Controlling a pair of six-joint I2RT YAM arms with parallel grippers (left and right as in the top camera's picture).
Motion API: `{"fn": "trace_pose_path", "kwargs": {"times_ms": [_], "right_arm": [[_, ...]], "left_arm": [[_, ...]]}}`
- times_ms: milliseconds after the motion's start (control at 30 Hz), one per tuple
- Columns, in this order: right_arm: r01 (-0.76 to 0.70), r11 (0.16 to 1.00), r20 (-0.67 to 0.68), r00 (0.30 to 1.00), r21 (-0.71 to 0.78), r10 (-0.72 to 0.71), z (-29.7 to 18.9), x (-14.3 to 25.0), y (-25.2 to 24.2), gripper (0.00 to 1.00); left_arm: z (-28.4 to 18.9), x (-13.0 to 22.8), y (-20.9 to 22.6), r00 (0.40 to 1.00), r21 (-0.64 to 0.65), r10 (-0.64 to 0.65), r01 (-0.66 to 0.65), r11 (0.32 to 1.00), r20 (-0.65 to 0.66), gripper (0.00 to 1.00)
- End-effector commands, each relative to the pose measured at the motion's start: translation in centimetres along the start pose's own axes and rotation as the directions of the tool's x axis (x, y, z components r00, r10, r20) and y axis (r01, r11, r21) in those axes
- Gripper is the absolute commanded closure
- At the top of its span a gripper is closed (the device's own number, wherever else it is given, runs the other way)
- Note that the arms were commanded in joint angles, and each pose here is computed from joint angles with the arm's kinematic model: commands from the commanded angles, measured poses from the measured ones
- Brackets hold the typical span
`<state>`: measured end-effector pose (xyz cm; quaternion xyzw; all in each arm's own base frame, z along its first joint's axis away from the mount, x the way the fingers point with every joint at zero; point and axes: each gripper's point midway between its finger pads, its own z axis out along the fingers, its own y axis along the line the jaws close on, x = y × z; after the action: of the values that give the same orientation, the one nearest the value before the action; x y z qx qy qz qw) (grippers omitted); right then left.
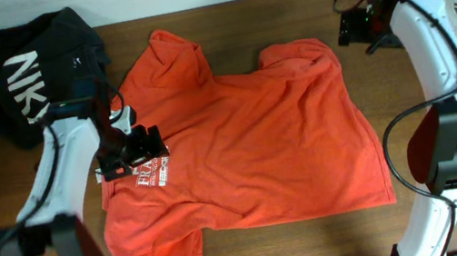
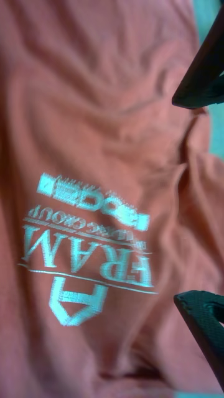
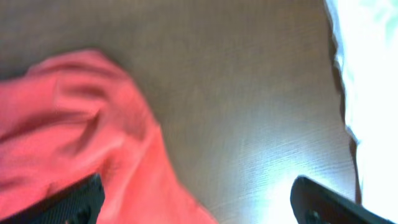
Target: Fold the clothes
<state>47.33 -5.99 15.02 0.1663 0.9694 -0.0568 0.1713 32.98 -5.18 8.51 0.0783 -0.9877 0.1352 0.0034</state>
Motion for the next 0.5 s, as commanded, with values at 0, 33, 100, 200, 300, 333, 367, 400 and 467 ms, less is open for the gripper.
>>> {"fn": "trace_pose_path", "kwargs": {"times_ms": [0,33,100,200,300,333,367,400,467], "right_arm": [[-0.088,0.989,0.039,0.995,-0.116,0.093,-7.5,0.3,0.6,0.01],[-0.087,0.986,0.031,0.995,-0.143,0.092,-8.7,1.0,0.8,0.01],[-0.085,0.978,-0.002,0.996,-0.188,0.087,-11.5,3.0,0.9,0.01],[-0.087,0.979,-0.051,0.996,-0.183,0.079,-13.6,5.4,0.1,0.01],[-0.091,0.983,-0.163,0.985,-0.159,0.065,-14.6,8.8,-0.6,0.01],[-0.091,0.986,-0.209,0.976,-0.142,0.060,-14.8,9.9,-0.9,0.01],[-0.087,0.989,-0.241,0.969,-0.117,0.057,-14.9,10.9,-1.4,0.01],[-0.079,0.991,-0.243,0.969,-0.113,0.049,-15.0,11.3,-1.6,0.01],[-0.084,0.990,-0.247,0.968,-0.112,0.054,-15.8,13.0,-2.2,0.01]], "left_arm": [[-6.6,1.5,-1.6,0.988,0.018,0.041,-0.044,0.999,0.148,0.07],[-7.5,2.2,-1.7,0.986,0.022,0.032,-0.036,0.999,0.162,0.07],[-9.4,3.8,-1.7,0.982,0.018,0.031,-0.035,0.999,0.188,0.07],[-11.0,6.3,1.0,0.981,-0.120,-0.040,0.063,0.991,0.192,0.07],[-11.7,9.0,1.8,0.985,-0.156,-0.087,0.110,0.982,0.148,0.07],[-11.8,9.7,1.9,0.983,-0.157,-0.123,0.144,0.977,0.137,0.06],[-12.1,10.6,2.1,0.977,-0.157,-0.168,0.187,0.970,0.127,0.04],[-12.4,11.1,2.4,0.976,-0.162,-0.179,0.198,0.967,0.126,0.04],[-13.3,12.4,3.3,0.968,-0.177,-0.206,0.229,0.957,0.140,0.04]]}}
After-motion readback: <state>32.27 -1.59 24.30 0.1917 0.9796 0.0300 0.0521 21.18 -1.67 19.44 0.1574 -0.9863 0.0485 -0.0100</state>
